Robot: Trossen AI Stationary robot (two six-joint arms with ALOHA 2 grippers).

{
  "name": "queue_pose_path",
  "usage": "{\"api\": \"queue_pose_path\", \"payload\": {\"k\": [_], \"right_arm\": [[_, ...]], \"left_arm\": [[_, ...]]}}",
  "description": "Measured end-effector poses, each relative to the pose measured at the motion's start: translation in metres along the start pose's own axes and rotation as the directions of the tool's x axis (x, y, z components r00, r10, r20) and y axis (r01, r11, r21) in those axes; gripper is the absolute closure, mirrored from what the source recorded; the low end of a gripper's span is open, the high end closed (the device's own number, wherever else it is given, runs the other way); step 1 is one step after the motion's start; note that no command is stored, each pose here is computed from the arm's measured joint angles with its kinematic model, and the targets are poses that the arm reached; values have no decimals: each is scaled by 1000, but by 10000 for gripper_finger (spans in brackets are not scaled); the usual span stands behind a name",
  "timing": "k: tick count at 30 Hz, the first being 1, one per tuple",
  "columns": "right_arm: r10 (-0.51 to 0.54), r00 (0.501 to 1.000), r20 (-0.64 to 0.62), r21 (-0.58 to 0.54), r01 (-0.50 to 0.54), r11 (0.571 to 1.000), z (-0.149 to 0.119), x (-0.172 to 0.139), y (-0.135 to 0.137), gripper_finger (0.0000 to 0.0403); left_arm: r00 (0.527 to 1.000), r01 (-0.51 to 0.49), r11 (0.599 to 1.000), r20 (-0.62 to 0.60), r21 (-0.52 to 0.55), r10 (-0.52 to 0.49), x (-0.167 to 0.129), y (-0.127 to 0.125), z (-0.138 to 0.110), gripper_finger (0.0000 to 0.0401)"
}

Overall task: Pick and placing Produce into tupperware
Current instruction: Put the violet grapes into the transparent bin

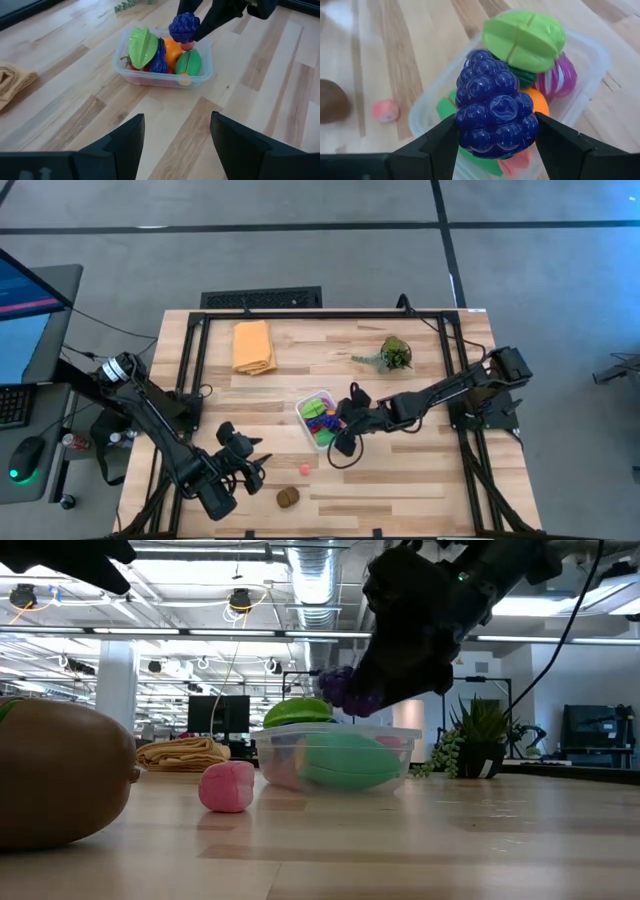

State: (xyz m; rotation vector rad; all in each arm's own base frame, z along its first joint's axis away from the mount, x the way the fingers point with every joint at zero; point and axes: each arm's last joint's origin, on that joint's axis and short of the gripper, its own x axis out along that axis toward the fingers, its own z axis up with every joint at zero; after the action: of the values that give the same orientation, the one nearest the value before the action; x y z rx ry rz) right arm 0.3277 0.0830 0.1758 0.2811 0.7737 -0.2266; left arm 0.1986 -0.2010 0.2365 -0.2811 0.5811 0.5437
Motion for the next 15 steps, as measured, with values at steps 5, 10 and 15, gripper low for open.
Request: {"api": "queue_pose_path", "payload": {"k": [5, 10, 15], "right_arm": [[-13, 1000, -22, -8, 13, 1000, -2, 0, -1, 147], [-13, 1000, -23, -8, 13, 1000, -2, 0, -1, 147], [6, 999, -35, -8, -6, 1000, -3, 0, -1, 146]], "left_arm": [[1000, -2, 1000, 0, 3, 2, 0, 0, 0, 186], [1000, -4, 1000, 6, 0, 4, 0, 0, 0, 186], [1000, -4, 1000, 6, -4, 4, 0, 0, 0, 186]]}}
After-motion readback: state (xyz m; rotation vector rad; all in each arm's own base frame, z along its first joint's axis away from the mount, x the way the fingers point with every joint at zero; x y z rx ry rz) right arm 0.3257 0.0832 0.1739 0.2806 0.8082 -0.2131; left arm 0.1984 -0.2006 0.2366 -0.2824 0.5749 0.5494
